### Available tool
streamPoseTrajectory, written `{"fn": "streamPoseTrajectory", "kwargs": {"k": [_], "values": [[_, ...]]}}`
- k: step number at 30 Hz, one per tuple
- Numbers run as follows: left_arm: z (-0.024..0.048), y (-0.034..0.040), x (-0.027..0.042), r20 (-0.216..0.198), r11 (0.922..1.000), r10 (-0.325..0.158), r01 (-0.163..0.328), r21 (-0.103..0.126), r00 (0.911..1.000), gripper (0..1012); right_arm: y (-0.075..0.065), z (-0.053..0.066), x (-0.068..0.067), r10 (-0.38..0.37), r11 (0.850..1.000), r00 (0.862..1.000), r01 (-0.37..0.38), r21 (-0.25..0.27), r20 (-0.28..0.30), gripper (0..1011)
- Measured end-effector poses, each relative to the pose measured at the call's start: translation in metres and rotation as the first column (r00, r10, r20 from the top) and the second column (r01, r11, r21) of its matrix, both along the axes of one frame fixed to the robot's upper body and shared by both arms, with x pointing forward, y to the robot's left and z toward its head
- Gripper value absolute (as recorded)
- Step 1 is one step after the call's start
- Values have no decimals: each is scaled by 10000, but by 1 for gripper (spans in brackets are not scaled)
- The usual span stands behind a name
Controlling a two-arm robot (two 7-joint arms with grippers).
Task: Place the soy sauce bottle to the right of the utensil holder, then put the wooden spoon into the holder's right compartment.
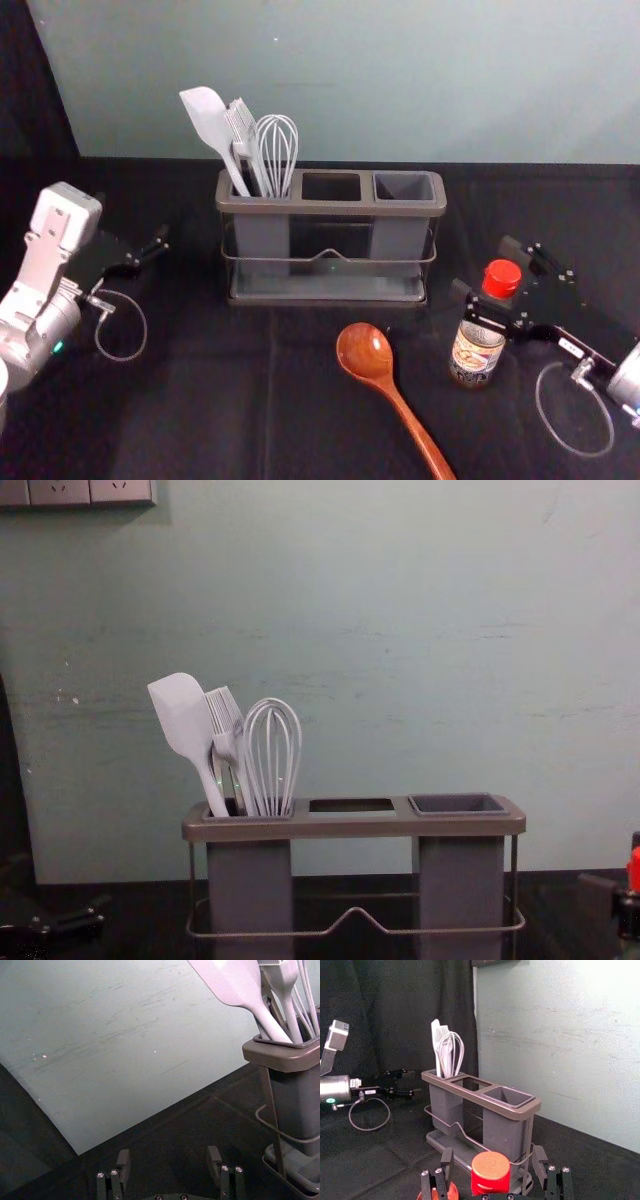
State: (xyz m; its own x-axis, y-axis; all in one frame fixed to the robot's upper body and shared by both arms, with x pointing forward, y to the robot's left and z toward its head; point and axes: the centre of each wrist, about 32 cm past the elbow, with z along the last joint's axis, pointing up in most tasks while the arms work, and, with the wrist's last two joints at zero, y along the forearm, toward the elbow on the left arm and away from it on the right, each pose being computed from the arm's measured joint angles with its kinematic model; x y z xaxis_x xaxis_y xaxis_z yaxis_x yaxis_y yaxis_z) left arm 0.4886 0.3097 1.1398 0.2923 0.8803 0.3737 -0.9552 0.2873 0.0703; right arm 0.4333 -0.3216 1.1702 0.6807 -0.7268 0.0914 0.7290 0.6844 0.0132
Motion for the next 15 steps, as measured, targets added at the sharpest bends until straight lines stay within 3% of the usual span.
{"fn": "streamPoseTrajectory", "kwargs": {"k": [15], "values": [[0, 0, 0, 0, 10000, 0, 0, 0, 10000, 1005, -28, -34, -1, -5, 9998, 9999, 7, 204, -125, 1004]]}}
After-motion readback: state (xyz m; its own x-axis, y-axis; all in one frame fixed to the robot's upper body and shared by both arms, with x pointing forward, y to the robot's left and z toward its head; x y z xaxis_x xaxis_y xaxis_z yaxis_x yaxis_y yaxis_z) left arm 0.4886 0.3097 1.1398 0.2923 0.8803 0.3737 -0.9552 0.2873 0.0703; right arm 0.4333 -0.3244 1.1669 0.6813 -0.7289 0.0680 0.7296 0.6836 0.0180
